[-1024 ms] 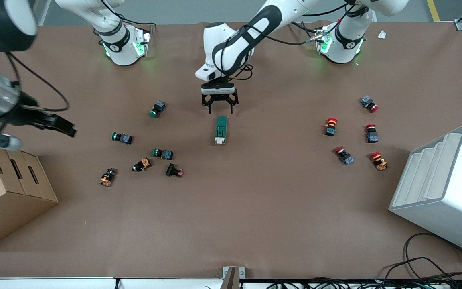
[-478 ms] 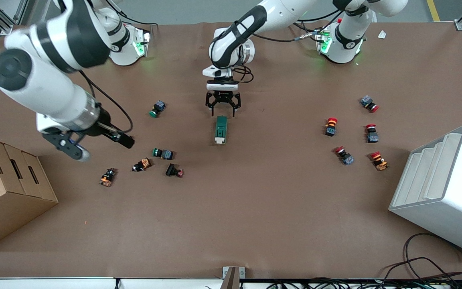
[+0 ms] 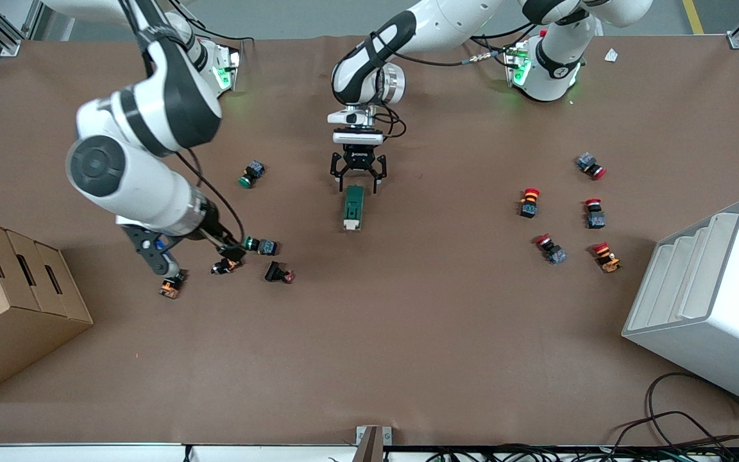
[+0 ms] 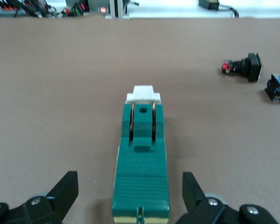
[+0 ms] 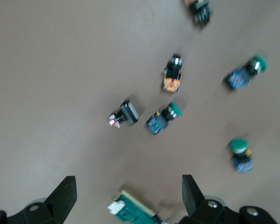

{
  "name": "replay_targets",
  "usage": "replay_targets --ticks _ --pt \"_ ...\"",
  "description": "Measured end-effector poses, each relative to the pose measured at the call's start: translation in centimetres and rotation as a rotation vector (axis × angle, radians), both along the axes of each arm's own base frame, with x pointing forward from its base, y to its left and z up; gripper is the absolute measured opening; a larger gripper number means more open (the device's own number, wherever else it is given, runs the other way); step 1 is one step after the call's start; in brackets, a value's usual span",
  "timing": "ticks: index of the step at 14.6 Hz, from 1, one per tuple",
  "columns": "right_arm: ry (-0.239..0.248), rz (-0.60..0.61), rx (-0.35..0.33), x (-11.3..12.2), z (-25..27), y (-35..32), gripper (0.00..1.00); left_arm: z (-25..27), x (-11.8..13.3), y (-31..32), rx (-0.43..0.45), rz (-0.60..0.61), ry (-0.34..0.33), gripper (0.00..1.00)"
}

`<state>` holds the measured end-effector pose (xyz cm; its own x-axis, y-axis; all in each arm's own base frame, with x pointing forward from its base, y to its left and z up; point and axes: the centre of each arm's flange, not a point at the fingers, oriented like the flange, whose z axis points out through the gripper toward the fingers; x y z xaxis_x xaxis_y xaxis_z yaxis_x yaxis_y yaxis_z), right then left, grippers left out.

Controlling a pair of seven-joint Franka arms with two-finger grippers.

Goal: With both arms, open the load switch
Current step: 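Reach the right gripper toward the white lever while the left gripper holds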

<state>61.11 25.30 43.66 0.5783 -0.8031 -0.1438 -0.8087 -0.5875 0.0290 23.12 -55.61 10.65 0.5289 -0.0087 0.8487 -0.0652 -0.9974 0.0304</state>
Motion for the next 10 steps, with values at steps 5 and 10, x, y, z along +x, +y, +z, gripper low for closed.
replay_targets --ticks 5,10 --pt "0.080 -0.168 -0.026 -0.4 -5.0 3.3 1.00 -1.1 -0.2 -0.8 -0.011 -0.004 -0.059 1.00" --pt "0.143 -0.349 -0.043 1.1 -9.2 4.9 1.00 -2.5 -0.4 -0.9 0.009 0.002 -0.096 1.00"
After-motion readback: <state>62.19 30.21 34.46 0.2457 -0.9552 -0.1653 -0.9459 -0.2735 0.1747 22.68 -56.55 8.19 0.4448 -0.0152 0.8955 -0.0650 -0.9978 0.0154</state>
